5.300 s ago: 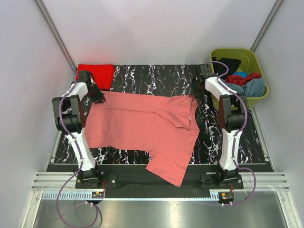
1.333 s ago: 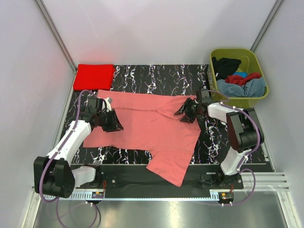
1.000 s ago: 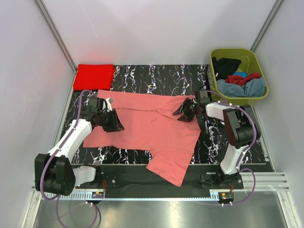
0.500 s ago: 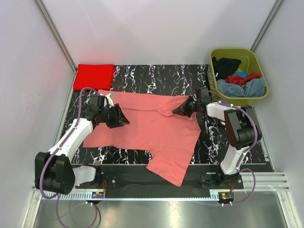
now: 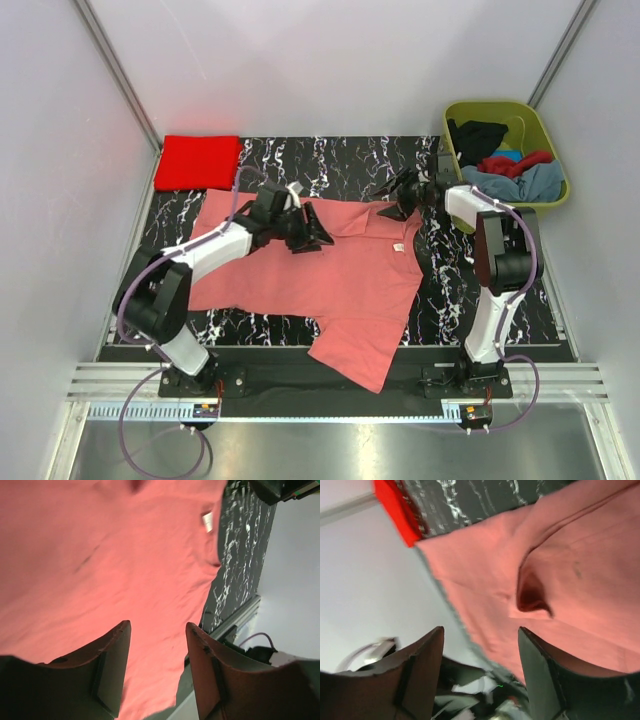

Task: Fold and stack the t-shirts
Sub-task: Fold the tshirt

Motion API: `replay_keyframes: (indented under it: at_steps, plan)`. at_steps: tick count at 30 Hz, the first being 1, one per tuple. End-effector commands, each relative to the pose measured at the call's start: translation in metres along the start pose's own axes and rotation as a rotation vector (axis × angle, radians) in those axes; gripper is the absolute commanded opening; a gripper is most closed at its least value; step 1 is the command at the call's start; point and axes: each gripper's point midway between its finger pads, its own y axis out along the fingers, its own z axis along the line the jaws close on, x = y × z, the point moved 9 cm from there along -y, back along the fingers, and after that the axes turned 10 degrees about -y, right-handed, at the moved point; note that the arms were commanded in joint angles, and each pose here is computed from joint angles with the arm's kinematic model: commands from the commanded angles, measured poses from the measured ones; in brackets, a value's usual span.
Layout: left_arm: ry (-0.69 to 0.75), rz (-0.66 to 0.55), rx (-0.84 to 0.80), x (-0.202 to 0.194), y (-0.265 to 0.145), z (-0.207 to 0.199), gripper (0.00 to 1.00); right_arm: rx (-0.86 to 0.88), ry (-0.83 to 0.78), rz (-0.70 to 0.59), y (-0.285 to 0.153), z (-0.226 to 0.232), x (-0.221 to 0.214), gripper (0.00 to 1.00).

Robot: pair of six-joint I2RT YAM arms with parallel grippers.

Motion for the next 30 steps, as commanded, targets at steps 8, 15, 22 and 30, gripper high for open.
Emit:
replay_keyframes:
  at_steps: [8,15,22,30]
  plan:
    - [0.486,-0.151,0.159,0.016,0.084,-0.083,0.3,-0.415,-0.523,-0.023,-0.071,-0.001,0.014,0.38]
    - [0.573,-0.234,0.342,0.03,0.124,-0.088,0.41,-0.447,-0.594,-0.021,-0.062,-0.006,0.027,0.46]
    - [0.603,-0.281,0.397,0.046,0.145,-0.09,0.51,-0.461,-0.616,0.023,-0.048,-0.015,0.03,0.57]
    - [0.59,-0.27,0.419,0.058,0.163,-0.077,0.54,-0.52,-0.684,0.049,-0.02,-0.02,0.032,0.48]
